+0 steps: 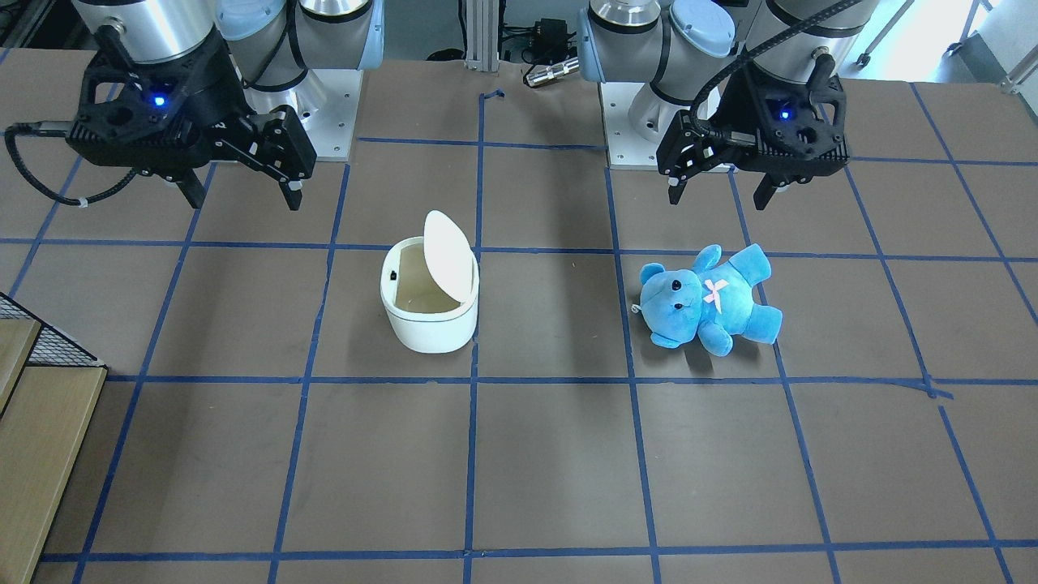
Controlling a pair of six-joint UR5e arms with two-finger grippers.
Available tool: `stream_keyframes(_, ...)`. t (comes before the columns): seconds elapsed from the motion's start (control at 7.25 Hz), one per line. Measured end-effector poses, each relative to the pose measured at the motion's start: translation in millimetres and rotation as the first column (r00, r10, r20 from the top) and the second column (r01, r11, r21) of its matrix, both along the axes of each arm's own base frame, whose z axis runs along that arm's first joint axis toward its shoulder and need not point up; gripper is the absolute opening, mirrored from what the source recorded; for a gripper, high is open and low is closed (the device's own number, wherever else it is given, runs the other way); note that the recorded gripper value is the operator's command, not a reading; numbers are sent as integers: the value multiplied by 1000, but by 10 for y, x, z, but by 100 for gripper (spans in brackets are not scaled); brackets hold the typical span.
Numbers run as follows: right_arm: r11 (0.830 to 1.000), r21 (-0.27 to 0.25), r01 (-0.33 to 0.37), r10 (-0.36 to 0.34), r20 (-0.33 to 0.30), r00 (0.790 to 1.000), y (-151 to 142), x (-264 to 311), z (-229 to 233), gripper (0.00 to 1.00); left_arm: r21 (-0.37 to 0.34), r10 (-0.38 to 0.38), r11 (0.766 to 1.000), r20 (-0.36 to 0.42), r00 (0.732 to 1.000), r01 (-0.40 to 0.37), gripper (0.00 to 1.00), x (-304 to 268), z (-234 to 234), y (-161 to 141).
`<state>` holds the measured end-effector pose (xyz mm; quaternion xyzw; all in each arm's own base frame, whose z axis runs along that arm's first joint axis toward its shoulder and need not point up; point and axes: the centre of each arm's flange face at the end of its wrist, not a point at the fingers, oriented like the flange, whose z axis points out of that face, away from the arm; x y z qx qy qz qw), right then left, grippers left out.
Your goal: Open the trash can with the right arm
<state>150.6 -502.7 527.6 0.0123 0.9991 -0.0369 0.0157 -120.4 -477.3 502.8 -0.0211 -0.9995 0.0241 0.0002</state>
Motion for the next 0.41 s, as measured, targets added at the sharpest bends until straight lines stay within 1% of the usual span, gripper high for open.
stream_keyframes(0.41,1000,29,-9,9,5,1000,45,-63,31,100,0,0,1000,-1,1000,0,100,-1,0,0)
